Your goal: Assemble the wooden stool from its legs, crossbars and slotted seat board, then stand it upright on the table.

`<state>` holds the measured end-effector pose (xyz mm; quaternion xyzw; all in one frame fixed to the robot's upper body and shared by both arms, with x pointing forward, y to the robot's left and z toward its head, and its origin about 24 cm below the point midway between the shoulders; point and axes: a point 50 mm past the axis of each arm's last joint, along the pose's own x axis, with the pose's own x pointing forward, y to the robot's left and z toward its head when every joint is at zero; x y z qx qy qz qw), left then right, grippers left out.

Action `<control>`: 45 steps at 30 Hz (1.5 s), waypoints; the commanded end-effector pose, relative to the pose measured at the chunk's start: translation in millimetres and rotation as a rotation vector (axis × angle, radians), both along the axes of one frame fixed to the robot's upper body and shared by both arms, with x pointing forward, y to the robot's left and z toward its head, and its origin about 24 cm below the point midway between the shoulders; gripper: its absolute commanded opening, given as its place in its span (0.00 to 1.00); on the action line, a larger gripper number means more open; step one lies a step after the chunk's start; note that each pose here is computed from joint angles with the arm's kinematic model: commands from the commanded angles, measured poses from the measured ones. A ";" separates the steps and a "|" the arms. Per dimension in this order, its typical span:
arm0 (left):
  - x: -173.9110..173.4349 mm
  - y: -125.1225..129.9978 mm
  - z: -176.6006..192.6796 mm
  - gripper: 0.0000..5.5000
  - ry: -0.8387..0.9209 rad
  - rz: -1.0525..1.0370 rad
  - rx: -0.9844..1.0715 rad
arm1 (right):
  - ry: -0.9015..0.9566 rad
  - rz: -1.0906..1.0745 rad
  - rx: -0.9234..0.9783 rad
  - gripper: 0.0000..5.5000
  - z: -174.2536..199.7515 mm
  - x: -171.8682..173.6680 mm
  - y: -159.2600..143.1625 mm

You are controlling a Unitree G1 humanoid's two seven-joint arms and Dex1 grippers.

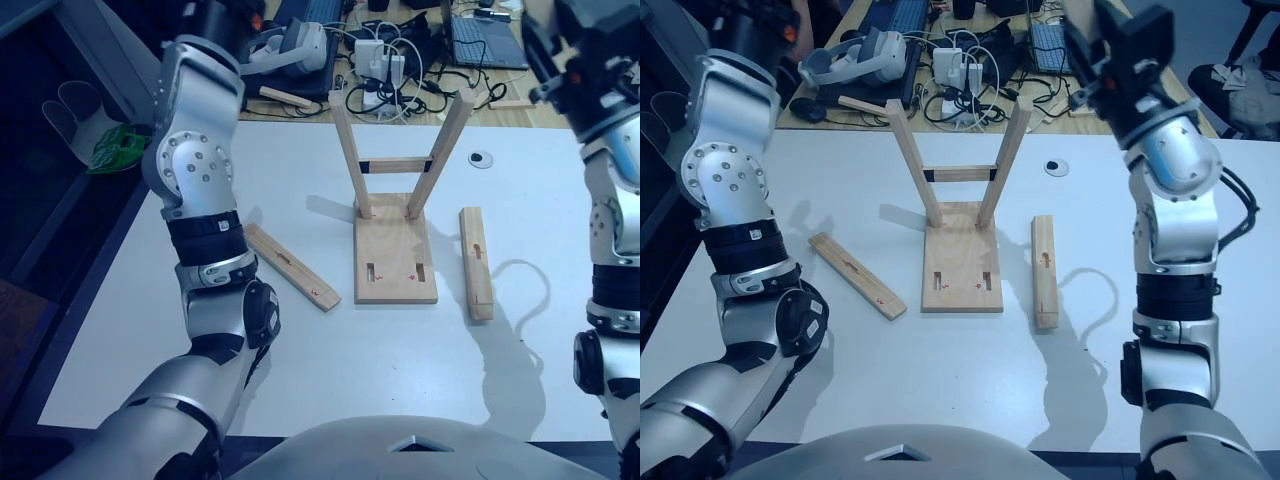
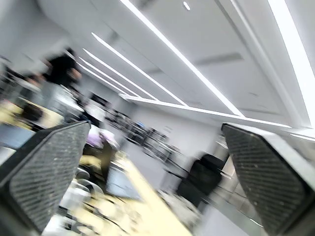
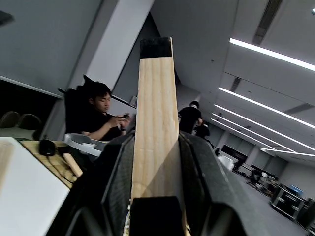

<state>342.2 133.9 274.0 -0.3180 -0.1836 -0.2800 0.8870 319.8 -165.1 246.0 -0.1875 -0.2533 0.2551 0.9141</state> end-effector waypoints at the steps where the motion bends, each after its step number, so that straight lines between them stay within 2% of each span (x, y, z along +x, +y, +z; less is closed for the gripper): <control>1: -11.1 -15.3 -2.3 0.90 -0.026 -0.147 0.025 | -0.025 0.155 -0.015 0.23 15.3 -3.9 30.1; 9: -26.5 -29.9 3.4 0.90 -0.112 -0.290 0.058 | 0.048 0.329 -0.032 0.23 7.3 -11.6 60.1; 14: -28.1 -37.8 0.3 0.90 -0.092 -0.318 0.062 | 0.058 0.372 -0.024 0.23 5.5 -14.8 71.6; 25: -17.6 -27.3 1.2 0.62 0.012 -0.268 -0.086 | 0.043 0.340 -0.030 0.23 4.0 -14.2 70.5; 45: -21.5 -26.0 -1.0 0.08 0.026 -0.278 -0.083 | 0.026 0.294 -0.064 0.23 2.5 -10.1 66.9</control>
